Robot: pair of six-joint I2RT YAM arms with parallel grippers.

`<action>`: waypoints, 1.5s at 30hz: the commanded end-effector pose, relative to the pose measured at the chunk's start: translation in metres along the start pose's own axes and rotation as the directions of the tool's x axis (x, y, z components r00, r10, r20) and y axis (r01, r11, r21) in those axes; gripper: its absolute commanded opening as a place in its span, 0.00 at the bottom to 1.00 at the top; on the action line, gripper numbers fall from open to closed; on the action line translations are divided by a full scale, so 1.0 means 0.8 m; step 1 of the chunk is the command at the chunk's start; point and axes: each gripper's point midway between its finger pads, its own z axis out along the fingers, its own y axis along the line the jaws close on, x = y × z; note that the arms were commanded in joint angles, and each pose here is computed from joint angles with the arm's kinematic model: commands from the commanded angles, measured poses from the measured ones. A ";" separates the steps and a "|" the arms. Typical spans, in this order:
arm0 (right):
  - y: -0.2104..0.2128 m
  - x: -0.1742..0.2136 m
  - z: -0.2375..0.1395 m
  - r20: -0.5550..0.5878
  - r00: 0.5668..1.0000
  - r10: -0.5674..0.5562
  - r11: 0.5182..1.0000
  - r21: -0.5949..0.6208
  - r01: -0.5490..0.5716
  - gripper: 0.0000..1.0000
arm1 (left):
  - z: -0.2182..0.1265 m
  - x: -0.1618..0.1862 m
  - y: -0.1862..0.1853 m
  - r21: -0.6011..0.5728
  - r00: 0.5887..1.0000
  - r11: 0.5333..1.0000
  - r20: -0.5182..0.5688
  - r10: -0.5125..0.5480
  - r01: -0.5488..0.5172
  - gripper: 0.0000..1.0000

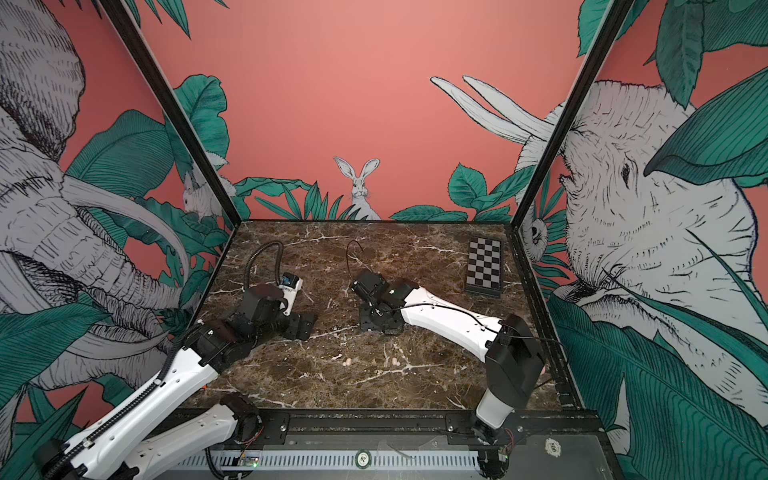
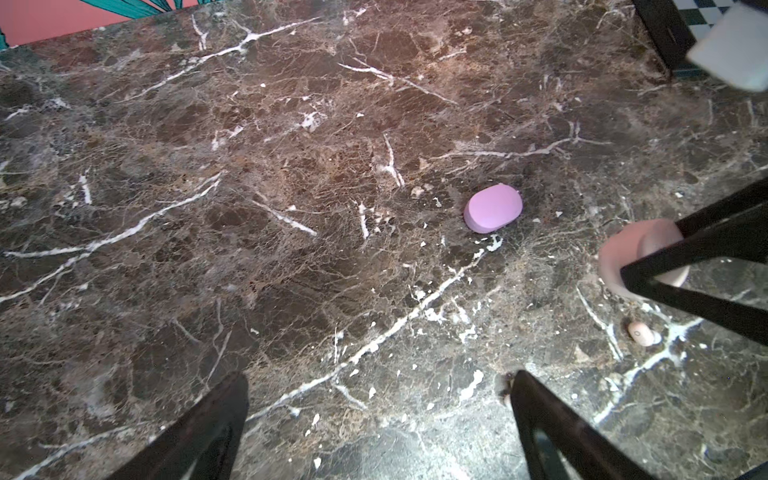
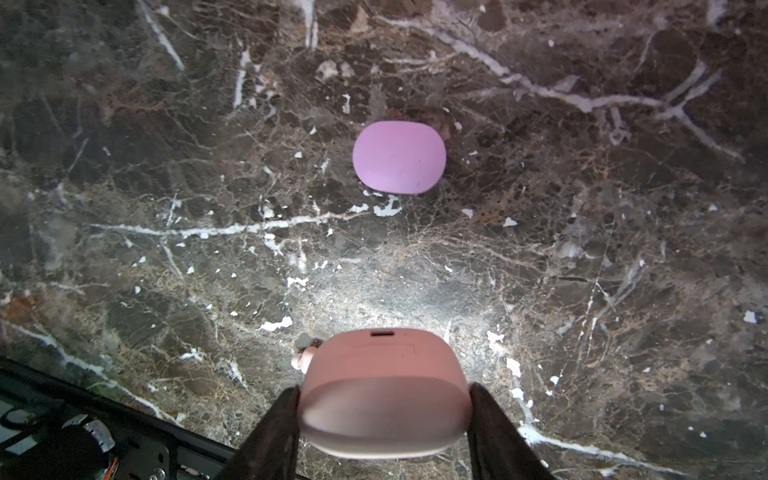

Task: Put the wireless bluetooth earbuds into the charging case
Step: 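Lower the right gripper and close it around the pale pink case, then lift the pink case toward the left gripper while the left gripper approaches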

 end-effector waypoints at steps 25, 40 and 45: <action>0.018 -0.030 -0.048 0.130 0.973 -0.189 0.903 -0.366 0.224 0.00 | 0.028 -0.012 -0.083 0.124 0.712 0.756 0.460 0.530 -0.643 0.99; 0.033 -0.007 -0.053 0.108 0.961 -0.256 0.840 -0.466 0.277 0.00 | 0.047 -0.019 -0.138 0.233 0.625 0.639 0.602 0.497 -0.733 0.99; 0.044 -0.011 -0.059 0.122 0.958 -0.261 0.817 -0.501 0.286 0.00 | 0.053 0.009 -0.149 0.253 0.595 0.574 0.589 0.547 -0.779 0.99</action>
